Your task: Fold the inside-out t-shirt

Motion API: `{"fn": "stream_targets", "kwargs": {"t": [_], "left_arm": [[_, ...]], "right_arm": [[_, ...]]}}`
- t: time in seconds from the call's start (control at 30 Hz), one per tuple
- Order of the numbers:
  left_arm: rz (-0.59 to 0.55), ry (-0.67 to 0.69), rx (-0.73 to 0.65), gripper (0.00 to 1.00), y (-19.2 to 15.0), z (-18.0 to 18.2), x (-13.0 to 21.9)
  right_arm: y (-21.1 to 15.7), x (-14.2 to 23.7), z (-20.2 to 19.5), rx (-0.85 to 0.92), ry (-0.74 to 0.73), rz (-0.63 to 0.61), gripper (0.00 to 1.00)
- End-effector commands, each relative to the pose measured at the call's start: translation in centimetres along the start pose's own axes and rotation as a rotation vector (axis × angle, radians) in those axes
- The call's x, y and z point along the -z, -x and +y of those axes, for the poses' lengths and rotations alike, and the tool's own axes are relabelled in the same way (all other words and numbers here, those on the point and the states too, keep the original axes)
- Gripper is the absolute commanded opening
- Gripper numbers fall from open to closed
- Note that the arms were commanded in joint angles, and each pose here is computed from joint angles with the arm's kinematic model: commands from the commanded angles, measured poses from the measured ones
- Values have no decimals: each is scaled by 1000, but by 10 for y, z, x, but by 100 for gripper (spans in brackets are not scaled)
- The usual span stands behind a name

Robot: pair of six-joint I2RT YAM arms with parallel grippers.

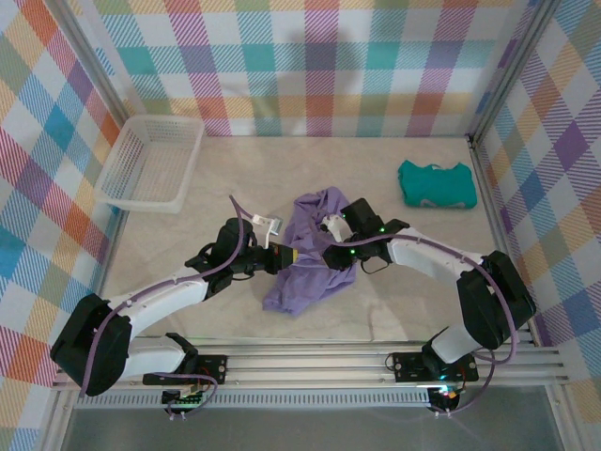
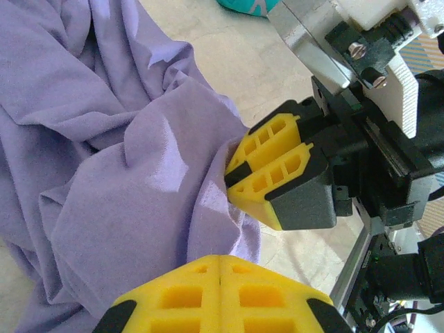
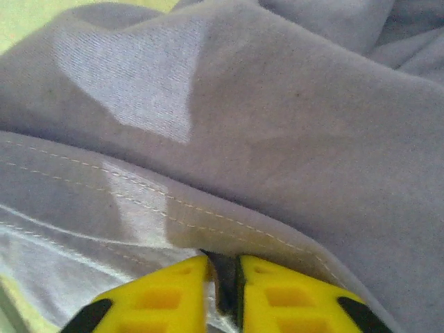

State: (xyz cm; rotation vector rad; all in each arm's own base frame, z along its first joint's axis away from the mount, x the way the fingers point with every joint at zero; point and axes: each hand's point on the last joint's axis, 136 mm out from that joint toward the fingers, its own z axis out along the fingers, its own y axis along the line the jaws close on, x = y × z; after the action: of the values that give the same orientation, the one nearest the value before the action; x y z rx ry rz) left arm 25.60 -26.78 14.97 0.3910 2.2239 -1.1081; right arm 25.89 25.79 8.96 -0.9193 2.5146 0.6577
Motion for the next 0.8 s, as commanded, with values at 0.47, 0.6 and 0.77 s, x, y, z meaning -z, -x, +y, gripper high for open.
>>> {"fn": "stream_targets", "kwargs": {"t": [0.47, 0.6, 0.77], "left_arm": [[-42, 94, 56, 0, 18, 14, 2], [-17, 80, 73, 0, 17, 14, -4], [64, 28, 96, 0, 5, 10, -16]], "right_arm": [[-22, 34, 48, 38, 237, -113, 0], [-24, 43, 53, 82, 250, -198, 0], [-14, 58, 55, 141, 235, -349, 0]]}}
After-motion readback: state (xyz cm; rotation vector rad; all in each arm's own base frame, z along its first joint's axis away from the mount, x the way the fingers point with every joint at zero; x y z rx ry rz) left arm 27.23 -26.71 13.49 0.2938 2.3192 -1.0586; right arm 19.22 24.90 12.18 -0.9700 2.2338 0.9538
